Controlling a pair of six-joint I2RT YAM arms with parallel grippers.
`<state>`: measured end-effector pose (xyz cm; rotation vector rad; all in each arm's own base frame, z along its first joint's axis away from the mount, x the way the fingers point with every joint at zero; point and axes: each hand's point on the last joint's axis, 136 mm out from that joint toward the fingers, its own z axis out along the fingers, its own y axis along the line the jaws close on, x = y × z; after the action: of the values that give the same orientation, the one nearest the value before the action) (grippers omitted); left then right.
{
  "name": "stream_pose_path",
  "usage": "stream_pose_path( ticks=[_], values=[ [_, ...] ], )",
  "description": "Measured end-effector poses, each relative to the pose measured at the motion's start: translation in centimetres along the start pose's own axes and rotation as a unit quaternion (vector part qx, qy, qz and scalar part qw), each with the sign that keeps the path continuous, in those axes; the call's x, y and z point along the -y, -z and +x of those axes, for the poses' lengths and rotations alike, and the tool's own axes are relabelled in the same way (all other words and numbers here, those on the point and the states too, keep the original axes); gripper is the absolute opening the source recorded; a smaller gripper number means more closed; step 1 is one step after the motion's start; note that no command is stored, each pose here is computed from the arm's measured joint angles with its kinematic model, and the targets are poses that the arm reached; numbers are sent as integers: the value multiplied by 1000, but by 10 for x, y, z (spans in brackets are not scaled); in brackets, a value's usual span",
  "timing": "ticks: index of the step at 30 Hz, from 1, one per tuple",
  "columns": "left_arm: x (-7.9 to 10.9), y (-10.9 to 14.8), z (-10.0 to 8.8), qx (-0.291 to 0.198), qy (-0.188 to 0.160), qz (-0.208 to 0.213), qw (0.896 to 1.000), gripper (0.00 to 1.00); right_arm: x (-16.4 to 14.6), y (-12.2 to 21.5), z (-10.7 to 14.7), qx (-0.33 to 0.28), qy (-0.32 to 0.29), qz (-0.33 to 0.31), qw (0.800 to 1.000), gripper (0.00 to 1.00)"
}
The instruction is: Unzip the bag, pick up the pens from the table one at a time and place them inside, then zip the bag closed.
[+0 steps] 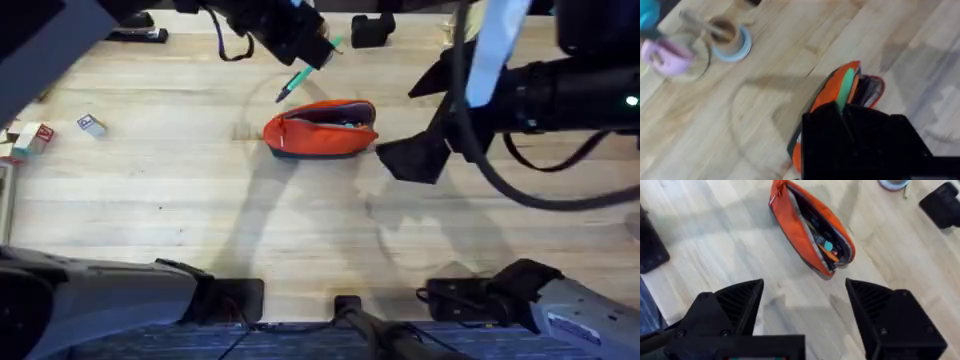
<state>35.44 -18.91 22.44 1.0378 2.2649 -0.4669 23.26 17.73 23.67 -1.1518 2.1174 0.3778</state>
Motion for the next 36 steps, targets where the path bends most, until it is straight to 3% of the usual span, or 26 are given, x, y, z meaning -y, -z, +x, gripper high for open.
stream_pose_path(
  ticks=[7,15,20,25,31,36],
  values=[
    [24,-11,-24,50,-51,64,995,43,0,5,-3,12,1,5,1000,997],
    [49,-62,-10,15,-102,131,986,44,1,5,-7,19,3,9,1000,997],
    [61,-77,-4,4,-133,150,980,44,3,5,-7,20,4,13,1000,997],
    [58,-87,9,-24,-133,149,980,44,5,5,-11,27,6,16,999,997],
    [43,-108,42,-96,-121,124,980,44,6,5,-11,27,6,20,999,997],
    [32,-107,65,-152,-129,99,975,44,6,4,-11,27,6,19,999,997]
  ],
)
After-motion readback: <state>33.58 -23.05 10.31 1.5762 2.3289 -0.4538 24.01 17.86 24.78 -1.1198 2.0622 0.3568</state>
